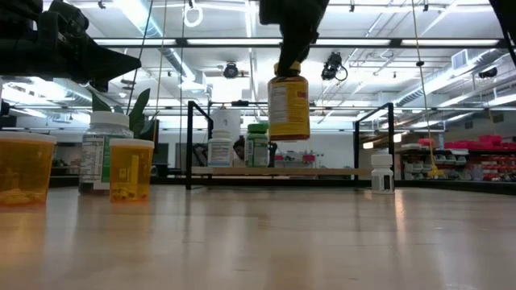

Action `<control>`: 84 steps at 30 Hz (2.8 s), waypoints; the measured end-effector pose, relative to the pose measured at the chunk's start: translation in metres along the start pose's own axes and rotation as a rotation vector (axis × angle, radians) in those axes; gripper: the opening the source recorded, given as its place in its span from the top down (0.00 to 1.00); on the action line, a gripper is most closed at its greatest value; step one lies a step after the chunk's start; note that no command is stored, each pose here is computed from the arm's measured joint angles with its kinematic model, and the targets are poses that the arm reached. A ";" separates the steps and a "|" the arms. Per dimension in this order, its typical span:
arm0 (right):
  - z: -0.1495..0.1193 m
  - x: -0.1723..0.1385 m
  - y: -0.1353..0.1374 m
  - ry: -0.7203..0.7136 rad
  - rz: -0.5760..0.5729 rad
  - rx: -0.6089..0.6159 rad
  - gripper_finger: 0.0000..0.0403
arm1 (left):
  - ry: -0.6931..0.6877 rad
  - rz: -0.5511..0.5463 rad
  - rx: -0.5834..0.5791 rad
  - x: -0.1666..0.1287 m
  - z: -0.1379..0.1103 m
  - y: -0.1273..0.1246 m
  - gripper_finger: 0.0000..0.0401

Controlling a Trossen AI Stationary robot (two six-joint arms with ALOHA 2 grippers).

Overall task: Pick and place medicine bottles onto shelf by color
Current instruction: Put the yellow pill bottle on the shelf, then put the green pill bottle on the shelf

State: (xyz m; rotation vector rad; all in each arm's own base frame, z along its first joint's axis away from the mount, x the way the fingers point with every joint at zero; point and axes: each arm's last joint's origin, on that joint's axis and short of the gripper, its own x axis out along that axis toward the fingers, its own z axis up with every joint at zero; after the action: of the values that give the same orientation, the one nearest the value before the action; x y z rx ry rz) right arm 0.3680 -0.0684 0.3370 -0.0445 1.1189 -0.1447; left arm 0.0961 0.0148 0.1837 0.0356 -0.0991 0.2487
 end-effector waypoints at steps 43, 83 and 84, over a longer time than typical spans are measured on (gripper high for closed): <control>-0.049 0.045 -0.152 -0.144 -0.167 0.308 0.41 | 0.000 0.000 0.000 0.000 0.000 0.000 0.94; -0.043 0.007 -0.137 -0.230 -0.204 0.321 0.28 | 0.000 0.000 0.000 0.000 0.000 0.000 0.93; -0.042 0.001 -0.133 -0.244 -0.215 0.314 0.28 | 0.000 0.000 0.000 0.000 0.000 0.000 0.93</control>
State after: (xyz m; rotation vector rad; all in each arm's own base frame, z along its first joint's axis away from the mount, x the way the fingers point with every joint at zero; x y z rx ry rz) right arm 0.3180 -0.1989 0.3322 0.0959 0.8360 -0.4924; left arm 0.0961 0.0149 0.1837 0.0356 -0.0989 0.2492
